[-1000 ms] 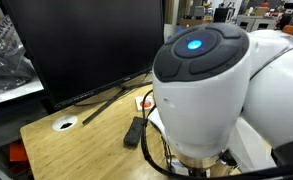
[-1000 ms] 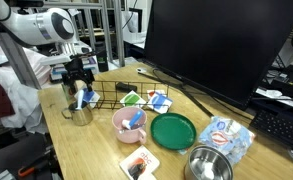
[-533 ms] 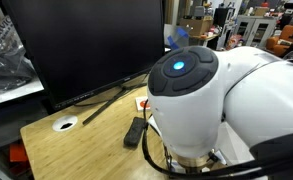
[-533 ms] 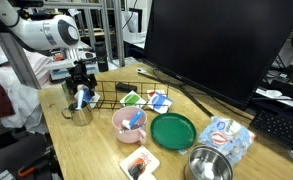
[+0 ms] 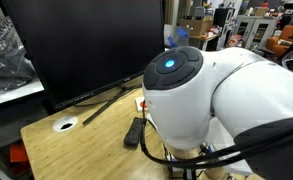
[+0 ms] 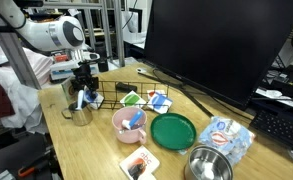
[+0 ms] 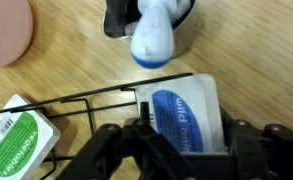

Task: Remove the blue and white book on the left from the holder and put it on the table

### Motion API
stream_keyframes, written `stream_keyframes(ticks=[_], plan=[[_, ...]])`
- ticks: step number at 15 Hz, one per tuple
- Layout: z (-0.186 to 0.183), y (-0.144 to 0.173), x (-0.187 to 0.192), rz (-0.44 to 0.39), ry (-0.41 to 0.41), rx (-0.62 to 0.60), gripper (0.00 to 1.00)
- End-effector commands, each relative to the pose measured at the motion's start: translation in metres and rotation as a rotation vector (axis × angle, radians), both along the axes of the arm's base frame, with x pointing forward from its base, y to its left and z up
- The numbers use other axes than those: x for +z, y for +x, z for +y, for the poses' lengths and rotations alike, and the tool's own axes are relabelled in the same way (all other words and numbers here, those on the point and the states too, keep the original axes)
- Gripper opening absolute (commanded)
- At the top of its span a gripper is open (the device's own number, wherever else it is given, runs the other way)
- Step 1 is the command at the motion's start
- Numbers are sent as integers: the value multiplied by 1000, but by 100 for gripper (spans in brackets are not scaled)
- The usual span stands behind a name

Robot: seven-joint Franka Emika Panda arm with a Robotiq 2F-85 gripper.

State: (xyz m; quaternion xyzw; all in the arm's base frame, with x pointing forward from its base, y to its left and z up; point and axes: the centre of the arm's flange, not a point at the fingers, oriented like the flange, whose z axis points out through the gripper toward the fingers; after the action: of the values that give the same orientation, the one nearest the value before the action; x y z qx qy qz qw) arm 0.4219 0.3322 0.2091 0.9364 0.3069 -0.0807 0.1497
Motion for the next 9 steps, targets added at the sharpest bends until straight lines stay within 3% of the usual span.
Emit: stream_keyframes(ticks=[1, 6, 9], plan=[[0, 4, -1, -7, 13, -4, 32], [-7, 7, 9, -17, 26, -32, 0], [-13, 7, 14, -23, 22, -50, 4]])
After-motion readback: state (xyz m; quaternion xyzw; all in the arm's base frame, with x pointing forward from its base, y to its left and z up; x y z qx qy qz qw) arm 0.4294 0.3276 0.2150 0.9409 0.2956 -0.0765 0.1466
